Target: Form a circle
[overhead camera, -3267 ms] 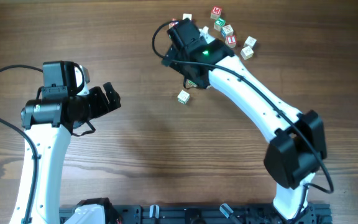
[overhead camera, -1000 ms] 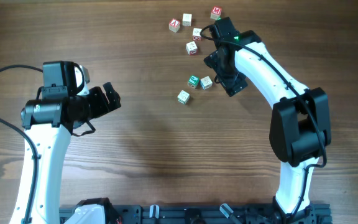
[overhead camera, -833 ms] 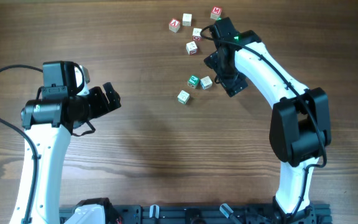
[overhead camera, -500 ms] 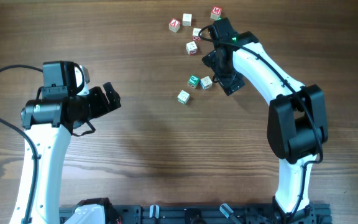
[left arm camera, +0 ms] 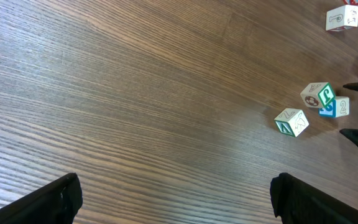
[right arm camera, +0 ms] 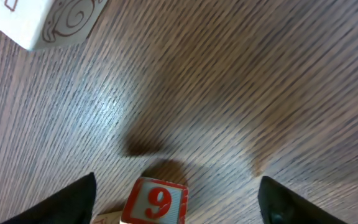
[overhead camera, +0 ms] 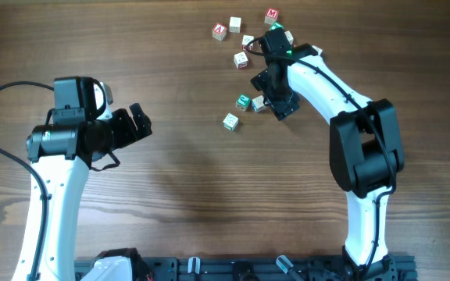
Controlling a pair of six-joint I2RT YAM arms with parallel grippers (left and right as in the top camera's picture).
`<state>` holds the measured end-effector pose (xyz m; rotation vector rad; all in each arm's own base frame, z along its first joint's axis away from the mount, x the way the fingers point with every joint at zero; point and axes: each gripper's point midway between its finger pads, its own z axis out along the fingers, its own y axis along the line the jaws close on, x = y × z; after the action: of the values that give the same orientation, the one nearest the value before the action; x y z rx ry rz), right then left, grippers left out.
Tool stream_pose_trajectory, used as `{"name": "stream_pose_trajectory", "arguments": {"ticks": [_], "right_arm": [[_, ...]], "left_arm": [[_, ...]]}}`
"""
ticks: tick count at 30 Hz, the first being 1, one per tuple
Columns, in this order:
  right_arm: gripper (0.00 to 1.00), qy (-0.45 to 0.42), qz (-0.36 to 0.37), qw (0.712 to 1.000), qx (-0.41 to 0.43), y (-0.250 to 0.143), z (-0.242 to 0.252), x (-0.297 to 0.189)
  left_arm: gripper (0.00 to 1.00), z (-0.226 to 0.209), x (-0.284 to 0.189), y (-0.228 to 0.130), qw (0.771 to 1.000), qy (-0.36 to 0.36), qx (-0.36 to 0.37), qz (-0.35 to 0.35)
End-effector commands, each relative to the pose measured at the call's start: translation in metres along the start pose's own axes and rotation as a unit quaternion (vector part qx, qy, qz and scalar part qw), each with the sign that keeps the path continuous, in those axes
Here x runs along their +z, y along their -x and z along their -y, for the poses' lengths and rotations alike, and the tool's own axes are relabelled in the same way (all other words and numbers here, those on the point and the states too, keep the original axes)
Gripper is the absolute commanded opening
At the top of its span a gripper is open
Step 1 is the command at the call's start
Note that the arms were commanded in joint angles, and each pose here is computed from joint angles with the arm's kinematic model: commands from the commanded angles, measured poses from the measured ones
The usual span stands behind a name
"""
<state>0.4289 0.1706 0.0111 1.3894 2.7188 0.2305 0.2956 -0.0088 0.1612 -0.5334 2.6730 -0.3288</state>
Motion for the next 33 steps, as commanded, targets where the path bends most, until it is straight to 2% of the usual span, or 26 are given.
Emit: {"name": "stream_pose_trajectory", "arguments": {"ticks": [1,6,25,33], "right_arm": [[0.8,-0.007,-0.013,1.0,-0.003,-0.0065,0.0024,0.0083],[0.77,-0.007,-0.013,1.0,-0.005,-0.0086,0.0019,0.0084],[0.55,0.0,-0.026,1.0,-0.004,-0.013,-0.0007,0.0082],[0.53,0.002,-0.032,0.999,-0.004,-0.0153,-0.0018,0.0081]], "left_arm": [[1.0,-0.0013,-0.0022,-0.0005,1.0,-0.001,0.009,0.004],[1.0,-0.0013,-0.0022,-0.0005,1.0,-0.001,0.009,0.004],[1.0,-0.0013,-0.0022,-0.0006,1.0,-0.001,0.009,0.004],[1.0,-0.0013,-0.0022,-0.0006,1.0,-0.001,0.009,0.004]]}}
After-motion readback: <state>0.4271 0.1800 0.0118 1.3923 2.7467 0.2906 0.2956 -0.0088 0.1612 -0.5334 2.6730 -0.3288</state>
